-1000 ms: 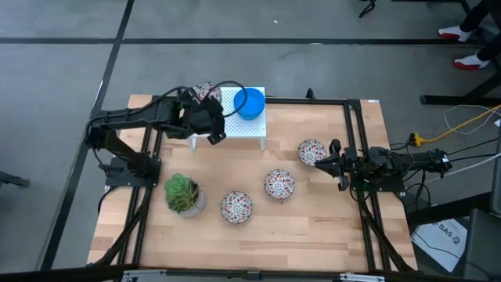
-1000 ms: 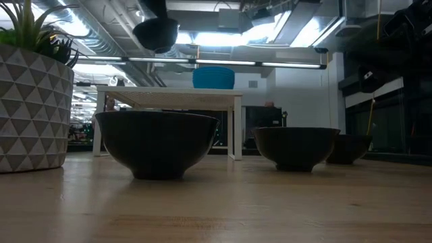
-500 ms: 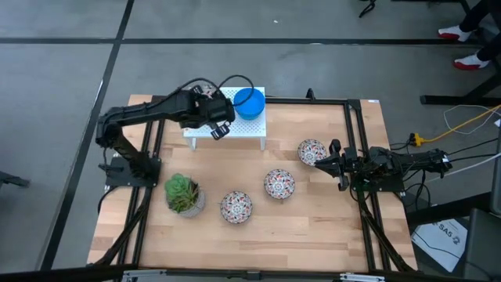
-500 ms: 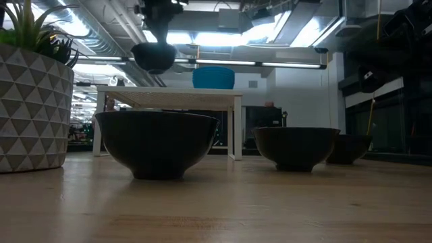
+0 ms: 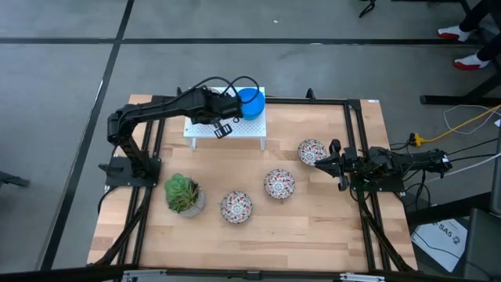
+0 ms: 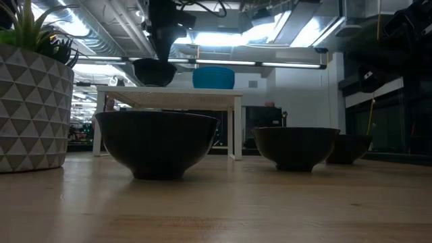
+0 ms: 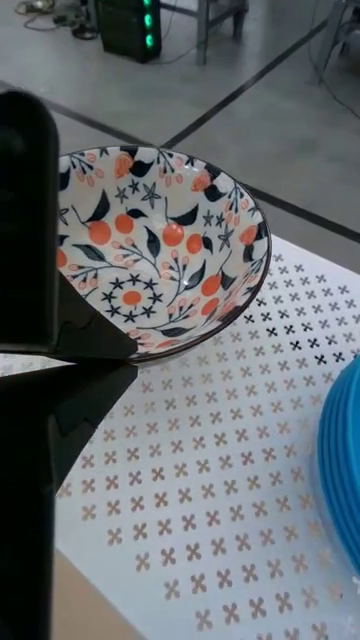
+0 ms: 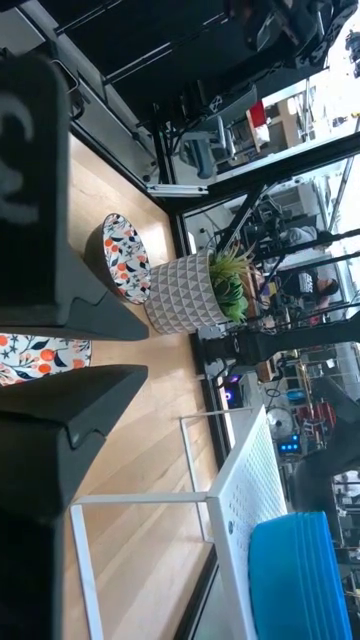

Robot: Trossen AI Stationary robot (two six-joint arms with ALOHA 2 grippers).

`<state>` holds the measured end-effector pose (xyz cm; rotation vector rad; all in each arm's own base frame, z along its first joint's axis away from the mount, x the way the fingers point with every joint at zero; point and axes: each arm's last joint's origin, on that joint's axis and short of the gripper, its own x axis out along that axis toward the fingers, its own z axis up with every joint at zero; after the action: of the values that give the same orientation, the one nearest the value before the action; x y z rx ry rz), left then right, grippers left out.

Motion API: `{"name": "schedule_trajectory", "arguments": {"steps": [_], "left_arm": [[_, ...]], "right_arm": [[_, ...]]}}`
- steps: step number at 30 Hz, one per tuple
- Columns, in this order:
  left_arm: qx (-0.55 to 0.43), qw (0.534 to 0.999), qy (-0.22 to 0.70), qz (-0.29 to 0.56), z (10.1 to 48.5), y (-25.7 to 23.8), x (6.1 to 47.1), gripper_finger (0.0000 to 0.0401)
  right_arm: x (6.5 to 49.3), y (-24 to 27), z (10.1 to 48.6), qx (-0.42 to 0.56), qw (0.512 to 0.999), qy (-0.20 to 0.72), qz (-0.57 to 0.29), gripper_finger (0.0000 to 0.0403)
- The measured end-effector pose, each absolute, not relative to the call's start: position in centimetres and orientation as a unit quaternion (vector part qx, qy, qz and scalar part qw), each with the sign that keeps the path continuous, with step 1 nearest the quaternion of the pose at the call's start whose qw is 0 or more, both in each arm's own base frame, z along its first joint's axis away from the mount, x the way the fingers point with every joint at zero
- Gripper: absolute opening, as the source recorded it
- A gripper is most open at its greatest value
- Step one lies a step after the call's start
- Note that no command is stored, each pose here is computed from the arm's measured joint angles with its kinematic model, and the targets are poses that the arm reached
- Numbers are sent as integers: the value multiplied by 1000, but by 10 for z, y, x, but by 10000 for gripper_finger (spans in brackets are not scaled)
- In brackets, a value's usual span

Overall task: Pick & Place Mini bowls
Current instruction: Put the white patterned bowl on the shelf, then stack the white patterned bowl on the white patterned bowl on the shelf

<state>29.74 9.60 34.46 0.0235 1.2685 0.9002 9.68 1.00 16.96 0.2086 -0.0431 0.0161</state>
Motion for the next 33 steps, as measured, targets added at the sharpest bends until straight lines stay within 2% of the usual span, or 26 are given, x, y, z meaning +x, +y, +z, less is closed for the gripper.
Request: {"name": "schedule_trajectory", "arguments": {"steps": [7,15,23,33], "left_arm": [[16,701,591,398,328,96,295,3],[20,720,569,397,322,91,300,12],[28,729,561,392,326,88,300,54],[29,794,469,385,364,62,283,109]], "right_arm": [[97,10,170,104,994,-21,8,52],[97,10,170,105,994,-21,8,52],[97,10,170,104,994,-21,8,52],[97,10,170,104,994,-21,8,52]]}}
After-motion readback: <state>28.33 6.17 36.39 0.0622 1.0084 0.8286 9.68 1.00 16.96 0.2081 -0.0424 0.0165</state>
